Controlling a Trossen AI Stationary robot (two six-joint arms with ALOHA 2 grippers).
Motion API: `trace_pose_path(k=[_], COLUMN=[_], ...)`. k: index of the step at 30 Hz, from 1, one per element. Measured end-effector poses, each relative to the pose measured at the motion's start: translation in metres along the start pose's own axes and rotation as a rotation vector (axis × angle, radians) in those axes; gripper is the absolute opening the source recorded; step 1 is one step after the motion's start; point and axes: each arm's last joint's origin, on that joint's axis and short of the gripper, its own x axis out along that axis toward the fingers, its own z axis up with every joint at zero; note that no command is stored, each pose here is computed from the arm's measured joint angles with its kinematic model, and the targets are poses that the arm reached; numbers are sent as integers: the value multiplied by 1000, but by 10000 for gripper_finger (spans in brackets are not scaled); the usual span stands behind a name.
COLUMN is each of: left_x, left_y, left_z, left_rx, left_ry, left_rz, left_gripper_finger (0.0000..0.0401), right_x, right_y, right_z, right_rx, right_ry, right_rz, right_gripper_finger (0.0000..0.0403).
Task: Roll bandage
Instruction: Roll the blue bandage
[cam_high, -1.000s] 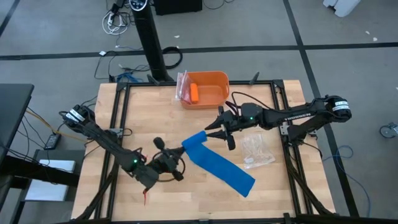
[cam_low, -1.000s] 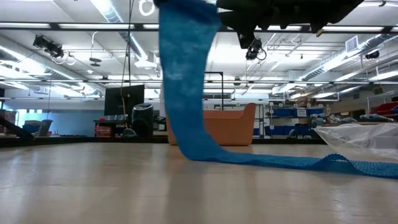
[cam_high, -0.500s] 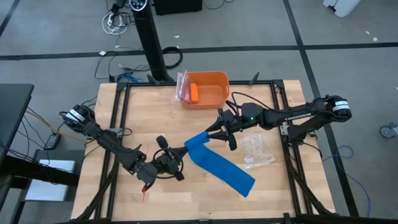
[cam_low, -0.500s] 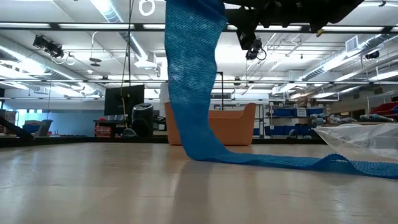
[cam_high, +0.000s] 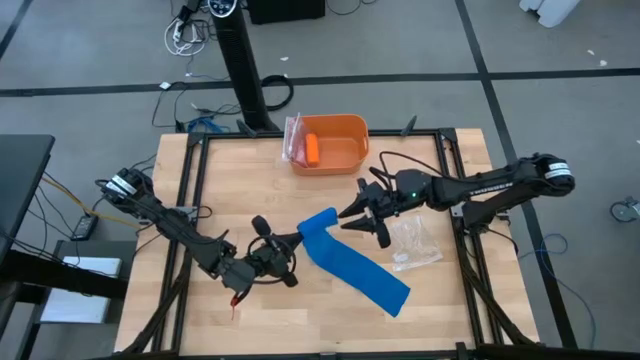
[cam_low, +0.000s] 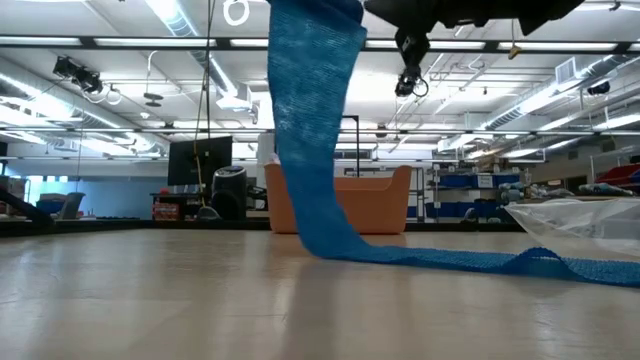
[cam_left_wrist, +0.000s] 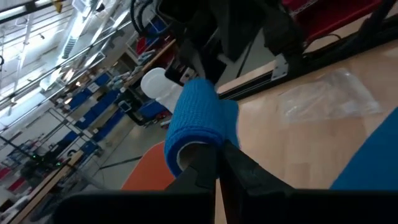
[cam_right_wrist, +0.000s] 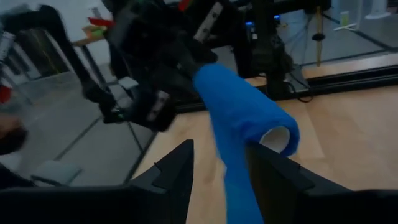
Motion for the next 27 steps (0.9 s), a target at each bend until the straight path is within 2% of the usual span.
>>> trace_pose_path(k=[3,7,21,27], left_x=[0,0,0,1], left_y=[0,0,1,1], left_z=[0,1,0,0], left_rx=[9,5,8,6], left_ry=[0,-2,2,-1], left_rz=[3,4,12,5], left_gripper_finger=[8,8,9,9], right_x=[5,8,1,2], right_y=[-3,-5,-12,-10], right_z=[-4,-4,-5,1], right_rx=[-14,-21,-29,-61], right_ry=[5,-15,37,-25], right_rz=[-26,-5,-53,-39], right_gripper_finger=[160,162,174,176])
